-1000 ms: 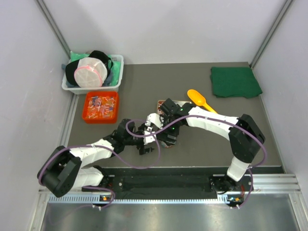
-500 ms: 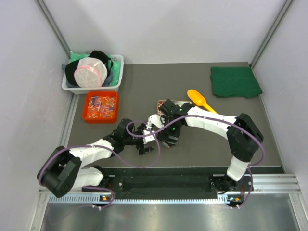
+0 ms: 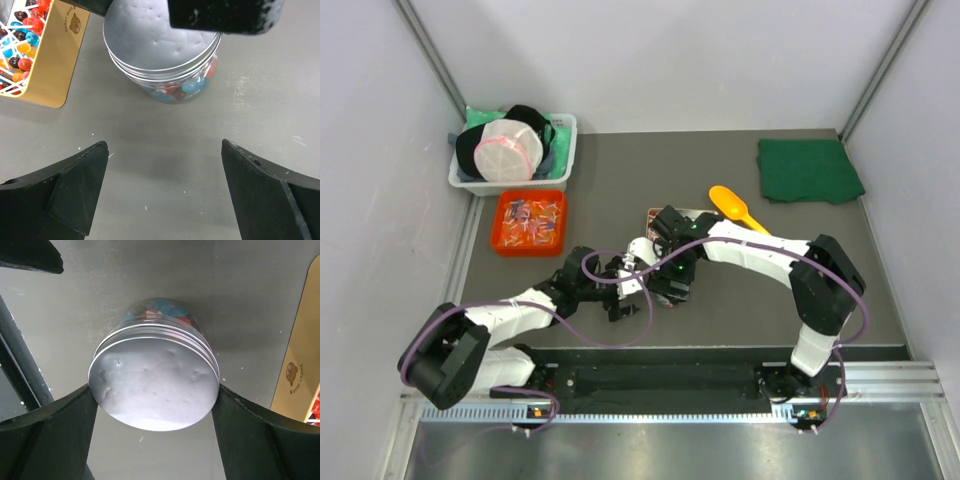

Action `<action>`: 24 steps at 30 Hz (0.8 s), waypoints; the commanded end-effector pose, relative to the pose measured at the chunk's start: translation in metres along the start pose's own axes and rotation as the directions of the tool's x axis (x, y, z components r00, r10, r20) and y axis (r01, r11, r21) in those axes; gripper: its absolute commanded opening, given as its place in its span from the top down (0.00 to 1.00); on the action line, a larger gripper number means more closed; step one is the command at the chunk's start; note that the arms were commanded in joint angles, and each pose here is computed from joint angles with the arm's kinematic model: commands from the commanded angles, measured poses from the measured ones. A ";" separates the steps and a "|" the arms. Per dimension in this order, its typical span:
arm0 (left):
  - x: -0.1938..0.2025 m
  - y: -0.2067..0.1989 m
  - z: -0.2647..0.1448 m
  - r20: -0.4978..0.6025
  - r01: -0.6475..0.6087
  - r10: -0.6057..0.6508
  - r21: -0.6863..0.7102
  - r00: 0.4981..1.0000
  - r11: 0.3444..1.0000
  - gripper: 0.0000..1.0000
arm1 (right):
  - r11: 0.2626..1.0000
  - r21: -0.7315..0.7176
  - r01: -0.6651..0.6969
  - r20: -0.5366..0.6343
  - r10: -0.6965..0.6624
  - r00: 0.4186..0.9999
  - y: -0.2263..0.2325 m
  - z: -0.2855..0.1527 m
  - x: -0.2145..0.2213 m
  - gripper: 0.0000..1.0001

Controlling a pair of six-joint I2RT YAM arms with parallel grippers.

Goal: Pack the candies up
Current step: Close the bottle lid on the packing bottle.

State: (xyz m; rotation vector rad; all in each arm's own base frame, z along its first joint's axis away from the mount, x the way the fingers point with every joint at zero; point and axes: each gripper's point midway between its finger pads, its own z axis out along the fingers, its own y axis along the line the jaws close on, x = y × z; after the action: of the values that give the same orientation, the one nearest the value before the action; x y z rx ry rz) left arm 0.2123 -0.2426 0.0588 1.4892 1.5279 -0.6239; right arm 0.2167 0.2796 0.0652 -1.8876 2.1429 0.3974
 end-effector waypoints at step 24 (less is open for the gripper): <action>-0.043 0.003 0.018 0.151 -0.135 0.130 0.023 0.980 0.991 0.01 | 0.998 -0.048 0.039 0.087 -0.035 0.996 0.012 -0.019 -0.026 0.01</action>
State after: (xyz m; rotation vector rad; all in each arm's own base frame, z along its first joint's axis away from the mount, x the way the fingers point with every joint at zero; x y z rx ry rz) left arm 0.2079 -0.2494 0.0507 1.5161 1.5226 -0.6478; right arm 0.2038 0.2762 0.0681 -1.9110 2.1799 0.4608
